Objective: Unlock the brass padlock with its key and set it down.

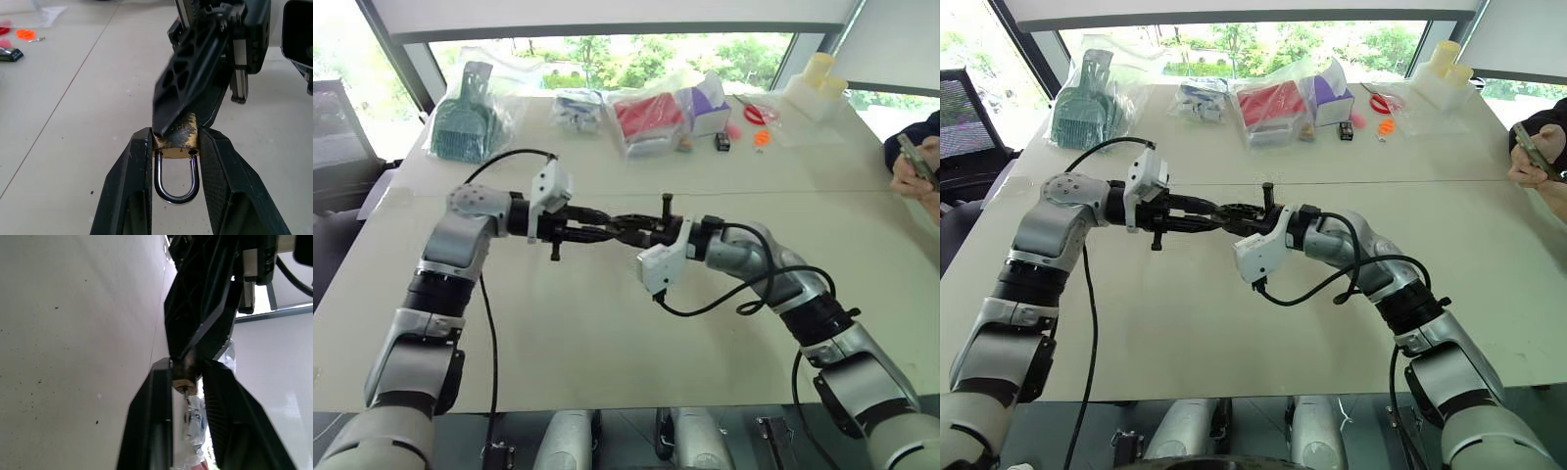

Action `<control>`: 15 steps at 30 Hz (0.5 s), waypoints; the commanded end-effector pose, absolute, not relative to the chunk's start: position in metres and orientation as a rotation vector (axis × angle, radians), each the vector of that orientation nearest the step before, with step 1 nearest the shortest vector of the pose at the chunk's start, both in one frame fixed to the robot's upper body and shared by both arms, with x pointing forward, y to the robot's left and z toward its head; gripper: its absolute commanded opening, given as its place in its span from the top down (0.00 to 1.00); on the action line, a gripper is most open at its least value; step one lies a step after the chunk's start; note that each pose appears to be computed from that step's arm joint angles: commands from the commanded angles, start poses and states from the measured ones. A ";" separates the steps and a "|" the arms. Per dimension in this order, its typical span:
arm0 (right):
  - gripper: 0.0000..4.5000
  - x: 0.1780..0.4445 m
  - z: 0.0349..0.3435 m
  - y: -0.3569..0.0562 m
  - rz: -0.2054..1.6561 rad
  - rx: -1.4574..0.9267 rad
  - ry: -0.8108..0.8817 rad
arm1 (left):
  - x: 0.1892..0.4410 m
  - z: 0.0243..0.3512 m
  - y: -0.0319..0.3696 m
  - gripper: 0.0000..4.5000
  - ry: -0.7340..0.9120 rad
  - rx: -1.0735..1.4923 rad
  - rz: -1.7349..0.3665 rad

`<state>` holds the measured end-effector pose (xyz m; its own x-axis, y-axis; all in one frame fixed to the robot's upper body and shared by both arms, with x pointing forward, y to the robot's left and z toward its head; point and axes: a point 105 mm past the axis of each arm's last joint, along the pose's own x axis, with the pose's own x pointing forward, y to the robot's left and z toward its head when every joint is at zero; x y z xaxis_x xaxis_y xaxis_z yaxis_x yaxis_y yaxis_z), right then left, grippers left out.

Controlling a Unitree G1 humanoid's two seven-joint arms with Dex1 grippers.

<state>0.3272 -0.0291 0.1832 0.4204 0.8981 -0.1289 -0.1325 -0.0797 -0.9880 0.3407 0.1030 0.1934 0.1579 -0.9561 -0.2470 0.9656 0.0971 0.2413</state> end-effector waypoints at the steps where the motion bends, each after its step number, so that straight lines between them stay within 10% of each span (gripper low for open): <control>1: 0.83 0.326 0.202 -0.029 0.960 -1.363 -0.803 | 0.339 0.205 0.103 0.83 -0.011 0.419 -1.421; 15: 1.00 0.324 0.204 -0.029 0.971 -1.365 -0.818 | 0.340 0.205 0.101 0.83 -0.014 0.412 -1.414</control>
<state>0.3268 -0.0297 0.1832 0.4176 0.8985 -0.1353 -0.1306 -0.0881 -0.9875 0.3409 0.1027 0.1926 0.1590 -0.9559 -0.2470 0.9685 0.1025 0.2268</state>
